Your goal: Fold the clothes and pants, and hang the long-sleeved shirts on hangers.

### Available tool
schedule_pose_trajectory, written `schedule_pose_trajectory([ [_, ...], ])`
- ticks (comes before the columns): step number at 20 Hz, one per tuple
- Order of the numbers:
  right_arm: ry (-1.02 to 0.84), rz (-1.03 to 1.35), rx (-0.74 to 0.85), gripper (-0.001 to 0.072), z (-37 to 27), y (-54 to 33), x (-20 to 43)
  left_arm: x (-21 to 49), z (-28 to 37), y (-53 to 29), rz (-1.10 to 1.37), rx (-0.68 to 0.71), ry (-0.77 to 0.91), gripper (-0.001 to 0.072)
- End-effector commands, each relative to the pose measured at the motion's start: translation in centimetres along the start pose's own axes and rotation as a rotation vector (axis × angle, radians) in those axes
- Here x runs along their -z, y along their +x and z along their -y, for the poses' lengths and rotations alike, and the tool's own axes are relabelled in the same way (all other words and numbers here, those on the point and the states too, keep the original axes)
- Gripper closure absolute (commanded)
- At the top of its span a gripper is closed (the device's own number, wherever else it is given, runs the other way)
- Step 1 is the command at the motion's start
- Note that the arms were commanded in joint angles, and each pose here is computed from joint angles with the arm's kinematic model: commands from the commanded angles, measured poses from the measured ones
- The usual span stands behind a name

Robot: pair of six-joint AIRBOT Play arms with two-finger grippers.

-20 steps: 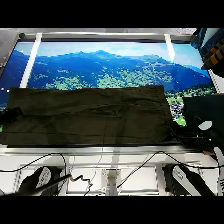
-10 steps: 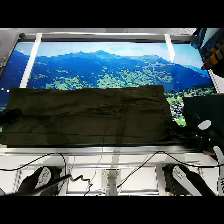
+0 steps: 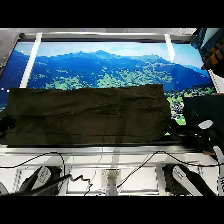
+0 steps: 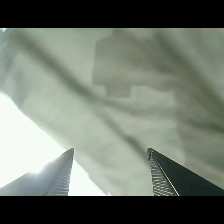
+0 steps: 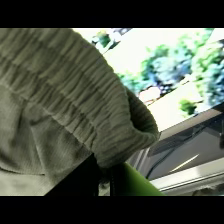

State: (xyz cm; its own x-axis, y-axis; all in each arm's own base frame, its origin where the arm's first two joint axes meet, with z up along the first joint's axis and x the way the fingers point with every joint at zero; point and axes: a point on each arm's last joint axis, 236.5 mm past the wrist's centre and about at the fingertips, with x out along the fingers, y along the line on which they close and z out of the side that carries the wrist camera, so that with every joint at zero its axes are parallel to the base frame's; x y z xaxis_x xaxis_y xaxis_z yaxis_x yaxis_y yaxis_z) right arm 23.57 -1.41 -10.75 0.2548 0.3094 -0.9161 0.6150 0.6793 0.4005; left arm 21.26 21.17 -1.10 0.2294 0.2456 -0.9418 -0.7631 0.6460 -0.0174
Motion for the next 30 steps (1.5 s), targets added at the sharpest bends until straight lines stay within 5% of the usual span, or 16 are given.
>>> schedule_pose_trajectory([
  [1, 0.002, -0.012, -0.023, 0.0684, -0.6, 0.0, 0.3, 2.2, -3.8, 1.4, -0.12, 0.014, -0.176, 0.0185],
  [3, 0.002, -0.012, -0.024, 0.0684, -0.6, 0.0, 0.3, 2.2, -6.4, 2.2, -0.118, 0.029, -0.284, 0.0182],
  [5, 0.003, -0.012, -0.024, 0.0683, -0.6, 0.0, 0.3, 2.2, -8.9, 3.2, -0.113, 0.023, -0.397, 0.0005],
  [14, 0.003, -0.02, -0.025, 0.0683, -0.6, 0.0, 0.5, -3.1, -5.7, 8.0, 0.013, 0.292, -0.574, 0.0014],
  [15, 0.003, -0.02, -0.024, 0.0683, -0.6, 0.0, 0.5, -3.2, -5.9, 8.3, 0.018, 0.286, -0.578, 0.0053],
  [19, 0.003, -0.02, -0.025, 0.0683, -0.6, 0.0, 0.5, -2.0, -5.6, 8.5, -0.034, 0.282, -0.551, 0.0531],
  [21, 0.003, -0.02, -0.025, 0.0683, -0.6, 0.0, 0.5, -1.4, -5.2, 8.4, -0.061, 0.295, -0.547, 0.0695],
  [24, -0.008, -0.033, -0.025, 0.0683, -0.7, -0.2, 0.8, -1.7, -4.9, 7.2, -0.048, 0.305, -0.515, 0.0692],
  [26, -0.073, -0.01, -0.037, 0.0684, -1.4, -1.3, 0.4, -4.0, -5.4, 4.5, 0.078, 0.286, -0.35, 0.0693],
  [30, -0.18, 0.192, -0.093, 0.0684, -5.2, -7.9, -2.0, -12.9, -9.6, -6.7, 0.601, 0.099, -0.274, 0.0694],
])
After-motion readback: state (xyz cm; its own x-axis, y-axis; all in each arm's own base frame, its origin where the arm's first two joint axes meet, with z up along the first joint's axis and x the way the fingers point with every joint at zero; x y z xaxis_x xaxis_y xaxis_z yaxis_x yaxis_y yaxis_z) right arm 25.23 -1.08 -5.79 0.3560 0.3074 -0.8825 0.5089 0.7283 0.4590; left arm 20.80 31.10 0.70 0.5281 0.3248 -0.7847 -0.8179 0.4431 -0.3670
